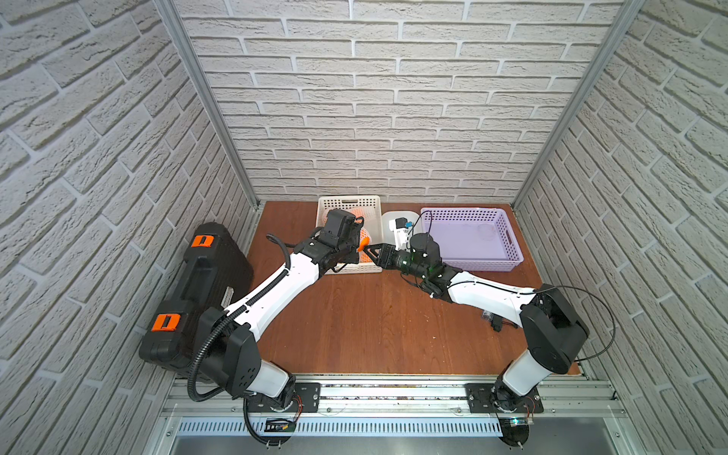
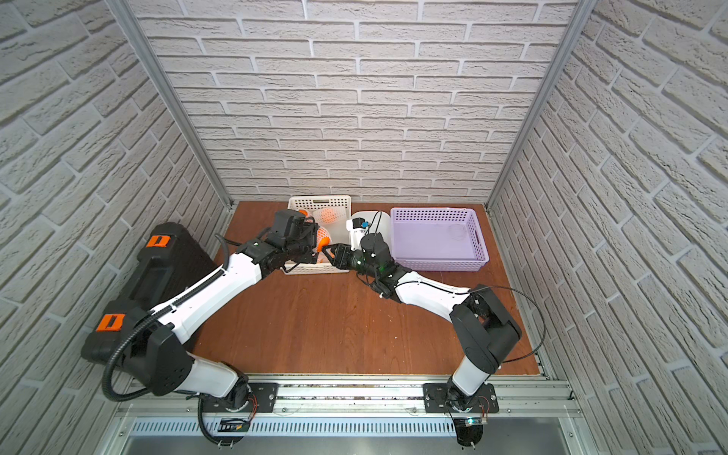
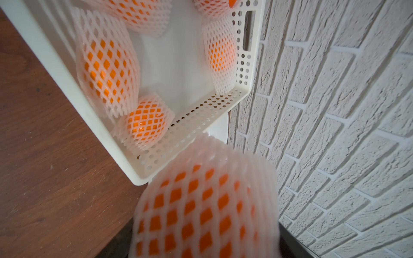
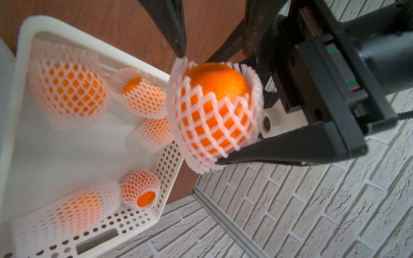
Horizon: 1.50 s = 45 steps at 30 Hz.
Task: Remove foam nets from oranges
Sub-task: Remove the foam net from the orange.
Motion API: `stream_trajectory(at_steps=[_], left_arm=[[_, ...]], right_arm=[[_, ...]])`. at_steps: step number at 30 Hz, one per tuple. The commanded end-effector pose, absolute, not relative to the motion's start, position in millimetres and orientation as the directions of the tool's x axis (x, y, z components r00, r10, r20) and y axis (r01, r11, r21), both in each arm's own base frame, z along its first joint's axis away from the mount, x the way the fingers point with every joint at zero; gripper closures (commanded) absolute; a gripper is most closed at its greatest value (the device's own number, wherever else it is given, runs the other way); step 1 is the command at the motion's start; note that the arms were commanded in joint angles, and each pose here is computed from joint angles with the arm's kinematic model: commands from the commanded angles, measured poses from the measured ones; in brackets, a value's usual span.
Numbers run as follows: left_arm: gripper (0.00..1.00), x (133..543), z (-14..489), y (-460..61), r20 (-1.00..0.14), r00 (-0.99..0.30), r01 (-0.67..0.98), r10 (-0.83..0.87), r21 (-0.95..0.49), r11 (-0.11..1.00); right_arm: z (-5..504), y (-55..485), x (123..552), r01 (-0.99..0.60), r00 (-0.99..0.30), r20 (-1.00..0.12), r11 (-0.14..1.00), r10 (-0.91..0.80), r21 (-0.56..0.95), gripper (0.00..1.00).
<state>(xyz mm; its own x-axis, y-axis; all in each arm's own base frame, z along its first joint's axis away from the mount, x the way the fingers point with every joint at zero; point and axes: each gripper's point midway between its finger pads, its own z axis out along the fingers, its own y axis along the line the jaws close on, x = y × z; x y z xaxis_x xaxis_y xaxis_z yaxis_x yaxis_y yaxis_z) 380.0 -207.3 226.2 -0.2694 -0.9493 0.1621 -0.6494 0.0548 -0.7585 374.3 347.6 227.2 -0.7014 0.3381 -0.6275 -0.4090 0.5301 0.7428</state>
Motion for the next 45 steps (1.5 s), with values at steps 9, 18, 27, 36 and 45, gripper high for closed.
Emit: stream_trajectory(at_steps=[9, 18, 27, 36, 45], left_arm=[[0.42, 376, 230, -216, 0.182, -0.295, -0.632, -0.938, -0.773, 0.049], [0.42, 375, 240, -225, 0.194, -0.336, -0.619, -0.922, -0.783, 0.061], [0.43, 369, 248, -226, 0.200, -0.352, -0.604, -0.914, -0.795, 0.058], [0.44, 369, 251, -229, 0.212, -0.365, -0.596, -0.906, -0.801, 0.053], [0.44, 372, 253, -231, 0.216, -0.374, -0.586, -0.902, -0.809, 0.050]], right_arm=[[253, 350, 372, -0.471, -0.669, -0.666, 0.505, 0.331, 0.724, 0.57], [247, 349, 381, -0.465, -0.653, -0.685, 0.543, 0.323, 0.700, 0.49], [238, 342, 393, -0.470, -0.613, -0.735, 0.614, 0.290, 0.634, 0.44], [229, 337, 391, -0.512, -0.571, -0.774, 0.618, 0.273, 0.596, 0.54], [235, 339, 382, -0.587, -0.533, -0.809, 0.579, 0.250, 0.566, 0.65]])
